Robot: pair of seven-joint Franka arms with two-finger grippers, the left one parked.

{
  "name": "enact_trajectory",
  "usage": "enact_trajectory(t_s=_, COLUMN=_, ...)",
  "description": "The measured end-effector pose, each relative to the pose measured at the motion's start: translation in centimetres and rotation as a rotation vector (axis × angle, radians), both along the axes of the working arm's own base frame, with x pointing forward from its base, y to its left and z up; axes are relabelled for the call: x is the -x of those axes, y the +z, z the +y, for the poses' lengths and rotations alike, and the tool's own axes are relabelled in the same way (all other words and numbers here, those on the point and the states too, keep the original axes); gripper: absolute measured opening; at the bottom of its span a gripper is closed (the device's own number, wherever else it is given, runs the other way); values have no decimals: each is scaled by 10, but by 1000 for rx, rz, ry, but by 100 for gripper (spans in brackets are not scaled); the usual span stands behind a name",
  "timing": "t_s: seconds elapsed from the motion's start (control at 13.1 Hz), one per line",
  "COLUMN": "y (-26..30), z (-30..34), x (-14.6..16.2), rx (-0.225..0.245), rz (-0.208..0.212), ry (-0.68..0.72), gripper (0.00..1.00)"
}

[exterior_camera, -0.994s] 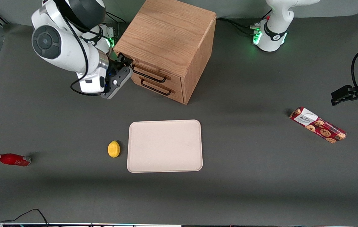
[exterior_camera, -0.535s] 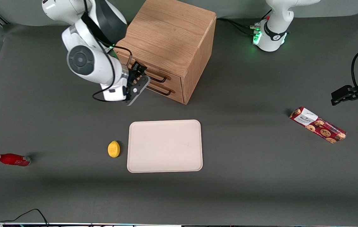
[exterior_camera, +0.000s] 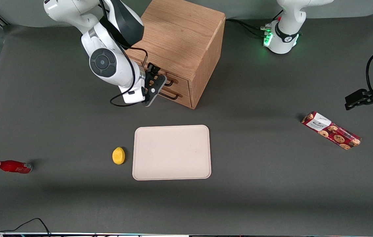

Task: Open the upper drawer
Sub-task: 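Hook the right gripper onto the upper drawer's black handle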

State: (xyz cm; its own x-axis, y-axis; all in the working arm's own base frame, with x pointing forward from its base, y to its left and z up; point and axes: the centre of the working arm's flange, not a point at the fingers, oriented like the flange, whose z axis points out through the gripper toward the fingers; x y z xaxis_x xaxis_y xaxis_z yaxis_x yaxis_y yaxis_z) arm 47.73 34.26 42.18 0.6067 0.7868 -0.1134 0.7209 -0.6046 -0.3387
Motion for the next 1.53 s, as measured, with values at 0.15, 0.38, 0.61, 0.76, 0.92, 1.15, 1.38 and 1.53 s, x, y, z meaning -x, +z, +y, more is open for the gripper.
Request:
enact_trajectory(t_s=0.15, y=-5, z=-5, x=-2, rx=0, rz=2, ry=-1, gripper=100)
enact_trajectory(t_s=0.38, y=-6, z=-7, x=-2, rx=2, rz=5, ry=-4, gripper=100)
enact_trajectory(t_s=0.61, y=-15, z=-9, x=1, rx=12, rz=21, ry=-3, gripper=100)
enact_trajectory(t_s=0.76, y=-18, z=-10, x=3, rx=16, rz=27, ry=-3, gripper=100)
enact_trajectory(t_s=0.92, y=-21, z=-10, x=5, rx=19, rz=33, ry=0, gripper=100)
enact_trajectory(t_s=1.15, y=-26, z=-6, x=10, rx=22, rz=41, ry=11, gripper=100)
enact_trajectory(t_s=1.38, y=-28, z=-6, x=9, rx=17, rz=27, ry=5, gripper=100)
enact_trajectory(t_s=1.53, y=-33, z=-7, x=8, rx=14, rz=15, ry=-1, gripper=100)
